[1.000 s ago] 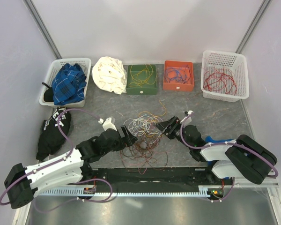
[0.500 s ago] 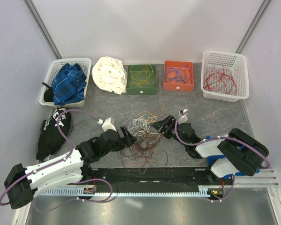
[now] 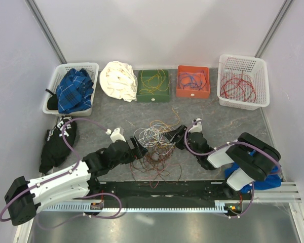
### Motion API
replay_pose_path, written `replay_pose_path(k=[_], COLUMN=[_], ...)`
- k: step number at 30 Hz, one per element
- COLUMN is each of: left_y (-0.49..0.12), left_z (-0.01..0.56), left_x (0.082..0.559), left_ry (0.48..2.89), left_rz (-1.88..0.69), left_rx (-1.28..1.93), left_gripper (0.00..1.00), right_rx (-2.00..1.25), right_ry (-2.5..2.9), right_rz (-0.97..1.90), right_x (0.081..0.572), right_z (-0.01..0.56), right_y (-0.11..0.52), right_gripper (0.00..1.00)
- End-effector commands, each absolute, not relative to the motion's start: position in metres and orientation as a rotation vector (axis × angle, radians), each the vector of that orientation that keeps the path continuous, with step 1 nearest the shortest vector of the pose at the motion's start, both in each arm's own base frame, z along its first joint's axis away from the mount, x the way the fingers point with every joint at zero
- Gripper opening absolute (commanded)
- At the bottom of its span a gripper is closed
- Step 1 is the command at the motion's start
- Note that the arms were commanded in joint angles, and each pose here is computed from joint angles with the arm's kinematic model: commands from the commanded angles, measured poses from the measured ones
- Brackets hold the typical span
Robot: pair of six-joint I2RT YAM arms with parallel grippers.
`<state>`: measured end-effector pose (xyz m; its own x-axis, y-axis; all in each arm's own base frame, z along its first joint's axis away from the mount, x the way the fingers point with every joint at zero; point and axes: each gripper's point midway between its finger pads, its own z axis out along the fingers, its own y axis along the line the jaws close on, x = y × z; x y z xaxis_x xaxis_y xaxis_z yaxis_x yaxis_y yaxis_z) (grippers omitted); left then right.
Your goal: Untangle the cables
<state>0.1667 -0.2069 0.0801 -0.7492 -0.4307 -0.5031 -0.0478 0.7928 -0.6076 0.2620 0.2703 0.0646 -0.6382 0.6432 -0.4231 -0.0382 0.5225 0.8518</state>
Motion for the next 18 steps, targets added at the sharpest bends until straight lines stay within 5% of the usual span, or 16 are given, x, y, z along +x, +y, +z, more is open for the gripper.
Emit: replay_pose_path(k=[1, 5, 12, 18], left_y=[-0.207, -0.203, -0.202, -0.201], left_z=[0.088, 0.089, 0.09, 0.102], left_x=[0.172, 0.173, 0.174, 0.18], left_ry=[2.276, 2.257, 2.251, 2.212], left_rz=[-0.792, -0.793, -0.783, -0.774], left_rx=[-0.387, -0.399, -0.404, -0.389], left_gripper=[1.0, 1.0, 1.0, 0.98], right_rx=[0.495, 0.512, 0.438, 0.274], right_ry=[1.816, 1.728, 1.656, 1.612], right_rz=[1.218, 1.243, 1.241, 1.202], right_x=[0.288, 0.295, 0.293, 0.282], right_z=[0.104, 0.122, 0.158, 0.22], right_y=[0.282, 0.28, 0.277, 0.279], right_gripper=[0.7, 0.55, 0.08, 0.0])
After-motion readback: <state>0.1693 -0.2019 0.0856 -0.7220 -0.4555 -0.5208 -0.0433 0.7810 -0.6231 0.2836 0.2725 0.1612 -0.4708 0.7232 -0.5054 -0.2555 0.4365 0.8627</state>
